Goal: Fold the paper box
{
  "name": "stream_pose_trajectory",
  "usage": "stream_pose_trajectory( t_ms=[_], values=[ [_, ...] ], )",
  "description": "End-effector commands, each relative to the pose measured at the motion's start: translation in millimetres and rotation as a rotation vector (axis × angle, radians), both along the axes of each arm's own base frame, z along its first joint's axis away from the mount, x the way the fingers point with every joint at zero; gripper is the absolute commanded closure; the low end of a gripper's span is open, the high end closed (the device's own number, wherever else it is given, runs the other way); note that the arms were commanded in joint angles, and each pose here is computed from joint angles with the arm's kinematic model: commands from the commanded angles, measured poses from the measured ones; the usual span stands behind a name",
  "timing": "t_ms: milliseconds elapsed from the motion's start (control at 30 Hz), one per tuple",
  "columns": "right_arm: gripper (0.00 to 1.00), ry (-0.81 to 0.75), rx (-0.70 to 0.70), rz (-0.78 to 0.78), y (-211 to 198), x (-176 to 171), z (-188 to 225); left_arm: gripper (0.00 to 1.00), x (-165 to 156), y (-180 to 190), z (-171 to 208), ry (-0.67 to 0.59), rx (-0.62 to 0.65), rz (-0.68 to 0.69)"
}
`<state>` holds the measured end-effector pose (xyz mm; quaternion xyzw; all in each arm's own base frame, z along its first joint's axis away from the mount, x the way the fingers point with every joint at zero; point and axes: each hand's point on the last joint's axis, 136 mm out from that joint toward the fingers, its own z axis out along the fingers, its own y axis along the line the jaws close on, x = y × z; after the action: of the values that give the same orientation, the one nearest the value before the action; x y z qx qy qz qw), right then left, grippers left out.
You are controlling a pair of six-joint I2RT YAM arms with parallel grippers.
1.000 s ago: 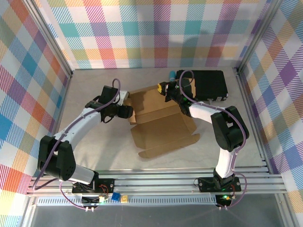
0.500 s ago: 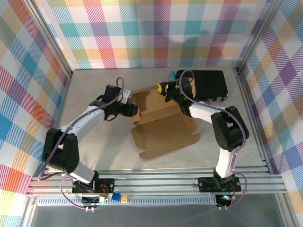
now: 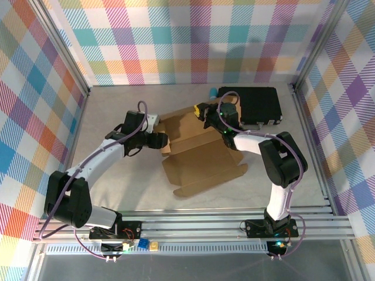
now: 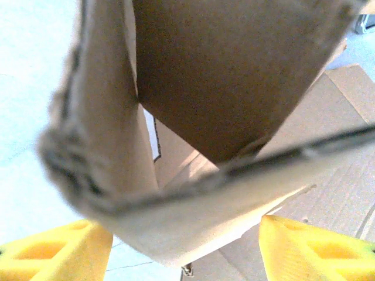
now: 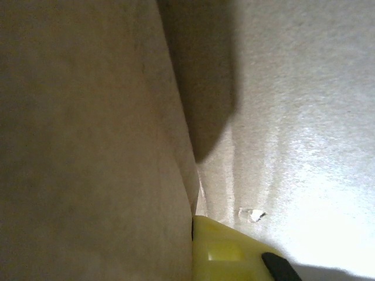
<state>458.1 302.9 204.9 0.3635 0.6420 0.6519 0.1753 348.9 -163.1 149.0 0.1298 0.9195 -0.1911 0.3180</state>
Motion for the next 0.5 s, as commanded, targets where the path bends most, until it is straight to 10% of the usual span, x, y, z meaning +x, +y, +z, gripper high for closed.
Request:
stream_pose_trajectory(
  t_ms=[0, 467],
  values=[
    [1.0, -0.128, 0.062, 0.005, 20, -3, 25, 0.34, -3, 11, 4, -0.012, 0.024, 0.053],
    [1.0, -0.157, 0.134, 0.067, 85, 3, 26, 0.31, -19, 81, 8, -0.064, 0.16, 0.285]
  ],
)
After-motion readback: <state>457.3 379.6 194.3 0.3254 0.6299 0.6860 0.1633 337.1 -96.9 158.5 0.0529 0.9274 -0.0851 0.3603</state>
